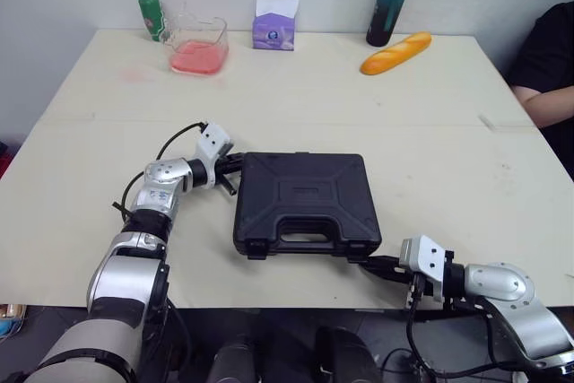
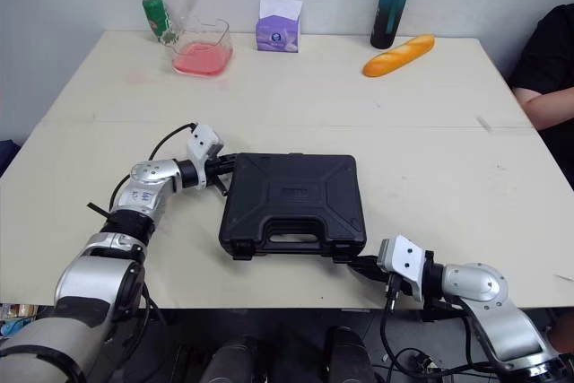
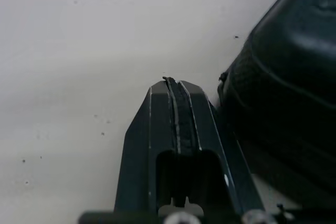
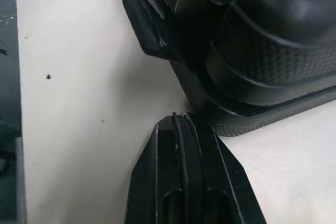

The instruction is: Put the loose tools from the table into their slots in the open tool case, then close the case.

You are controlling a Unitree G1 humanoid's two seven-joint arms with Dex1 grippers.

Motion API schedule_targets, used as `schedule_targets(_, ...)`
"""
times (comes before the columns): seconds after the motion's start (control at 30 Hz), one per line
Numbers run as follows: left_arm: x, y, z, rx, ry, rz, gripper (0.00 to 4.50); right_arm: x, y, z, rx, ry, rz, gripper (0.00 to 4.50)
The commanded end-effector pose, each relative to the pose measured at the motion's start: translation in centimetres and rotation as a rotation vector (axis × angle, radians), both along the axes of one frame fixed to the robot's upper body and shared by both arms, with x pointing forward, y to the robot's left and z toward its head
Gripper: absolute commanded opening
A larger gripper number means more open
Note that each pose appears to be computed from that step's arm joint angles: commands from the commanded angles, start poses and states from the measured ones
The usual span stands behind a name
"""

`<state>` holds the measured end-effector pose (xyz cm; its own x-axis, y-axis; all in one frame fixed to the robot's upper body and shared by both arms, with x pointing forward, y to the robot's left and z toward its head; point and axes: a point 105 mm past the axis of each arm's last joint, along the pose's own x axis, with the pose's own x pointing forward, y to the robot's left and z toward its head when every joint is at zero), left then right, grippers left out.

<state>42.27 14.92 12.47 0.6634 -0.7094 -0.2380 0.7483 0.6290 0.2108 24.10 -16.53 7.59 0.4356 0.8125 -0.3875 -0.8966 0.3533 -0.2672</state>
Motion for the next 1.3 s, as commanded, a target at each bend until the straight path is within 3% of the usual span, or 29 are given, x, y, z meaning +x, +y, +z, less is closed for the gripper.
schedule_targets(0.03, -1.7, 0.2, 0.8, 0.058, -0.073, -0.111, 0.04, 1.9, -2.2, -0.2, -0.068, -0.022, -0.096, 0.0)
schedule_targets(0.27, -5.8, 0.8, 0.1, 0.093, -0.068, -0.175, 0.04, 4.1, -4.1, 0.4, -0.11, -0.071, -0.148, 0.0)
schedule_targets(0.67, -9.7, 0.5, -1.1, 0.045, -0.012, -0.079, 0.04, 8.7, -5.6, 1.0, -0.138, -0.126, -0.195, 0.0)
schedule_targets(1.07, -10.9, 0.8, -0.3, 0.024, -0.025, -0.029, 0.04, 9.3, -5.5, 1.0, -0.118, -0.134, -0.205, 0.0)
schedule_targets(1.3, -11.9, 2.1, 4.0, 0.021, -0.113, -0.167, 0.04, 7.8, -7.1, 3.1, 0.018, -0.173, -0.318, 0.0)
